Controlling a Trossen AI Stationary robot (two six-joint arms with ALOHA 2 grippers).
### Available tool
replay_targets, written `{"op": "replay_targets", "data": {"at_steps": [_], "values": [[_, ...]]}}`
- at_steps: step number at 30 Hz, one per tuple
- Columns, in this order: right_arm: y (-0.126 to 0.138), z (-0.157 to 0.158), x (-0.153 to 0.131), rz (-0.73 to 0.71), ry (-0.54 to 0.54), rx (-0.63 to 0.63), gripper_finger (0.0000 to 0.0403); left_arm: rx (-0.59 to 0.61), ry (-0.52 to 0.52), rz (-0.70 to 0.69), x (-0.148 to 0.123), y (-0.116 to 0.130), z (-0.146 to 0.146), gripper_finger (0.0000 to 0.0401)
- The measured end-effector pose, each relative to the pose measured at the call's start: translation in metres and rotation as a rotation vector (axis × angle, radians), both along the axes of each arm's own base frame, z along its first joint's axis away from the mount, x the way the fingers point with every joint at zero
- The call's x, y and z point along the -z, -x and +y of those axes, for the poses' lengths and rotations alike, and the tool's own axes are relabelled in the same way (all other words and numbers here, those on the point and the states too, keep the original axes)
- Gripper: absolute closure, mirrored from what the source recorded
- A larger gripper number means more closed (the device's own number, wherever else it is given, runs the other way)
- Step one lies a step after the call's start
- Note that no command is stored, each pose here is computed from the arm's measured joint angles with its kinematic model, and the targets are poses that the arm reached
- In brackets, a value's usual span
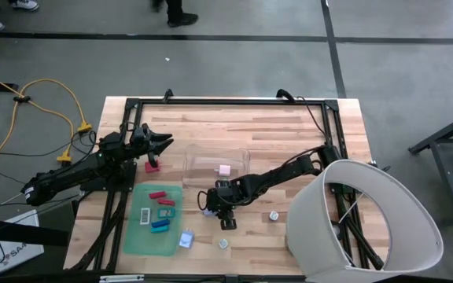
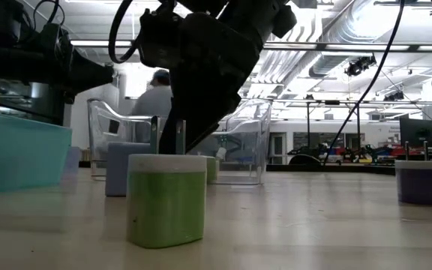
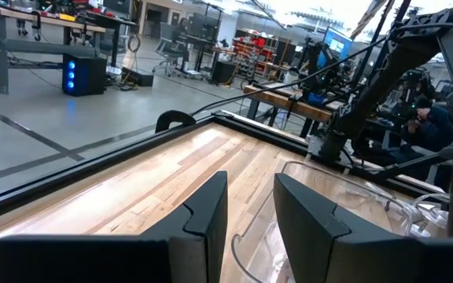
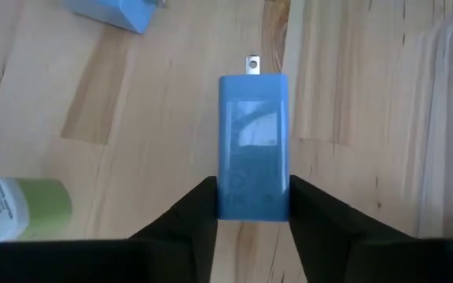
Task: Pick & Place Office items
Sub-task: Put the middle right blue charger adapter into the transparent bin
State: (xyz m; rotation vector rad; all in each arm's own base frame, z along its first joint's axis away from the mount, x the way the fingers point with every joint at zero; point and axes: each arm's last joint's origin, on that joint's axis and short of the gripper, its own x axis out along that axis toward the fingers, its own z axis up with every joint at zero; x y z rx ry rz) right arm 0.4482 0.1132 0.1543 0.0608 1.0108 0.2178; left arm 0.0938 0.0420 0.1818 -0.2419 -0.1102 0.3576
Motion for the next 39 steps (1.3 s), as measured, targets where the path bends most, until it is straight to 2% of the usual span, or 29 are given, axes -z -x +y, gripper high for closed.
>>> {"op": "replay_targets", "data": {"at_steps": [5,11,18,29,39], "values": [[0.000,-0.001,0.000,-0.002,0.000,0.002,0.0291,0.000,0.000,0.000,0.000,0.000,0.000,0.0299],[0.000,-0.001,0.000,-0.003,0.002,0.002,0.0277,0.000,0.000,0.000,0.000,0.000,0.000,0.0299],[0.000,-0.002,-0.003,-0.018,0.046,-0.011,0.0294,0.000,0.000,0.000,0.000,0.000,0.000,0.0299],[0.005,-0.012,-0.047,-0.126,0.073,-0.019,0.0292,0.000,0.000,0.000,0.000,0.000,0.000,0.0299],[0.000,-0.048,-0.084,-0.293,0.073,0.037,0.0289,0.000,0.000,0.000,0.000,0.000,0.000,0.0299]]}}
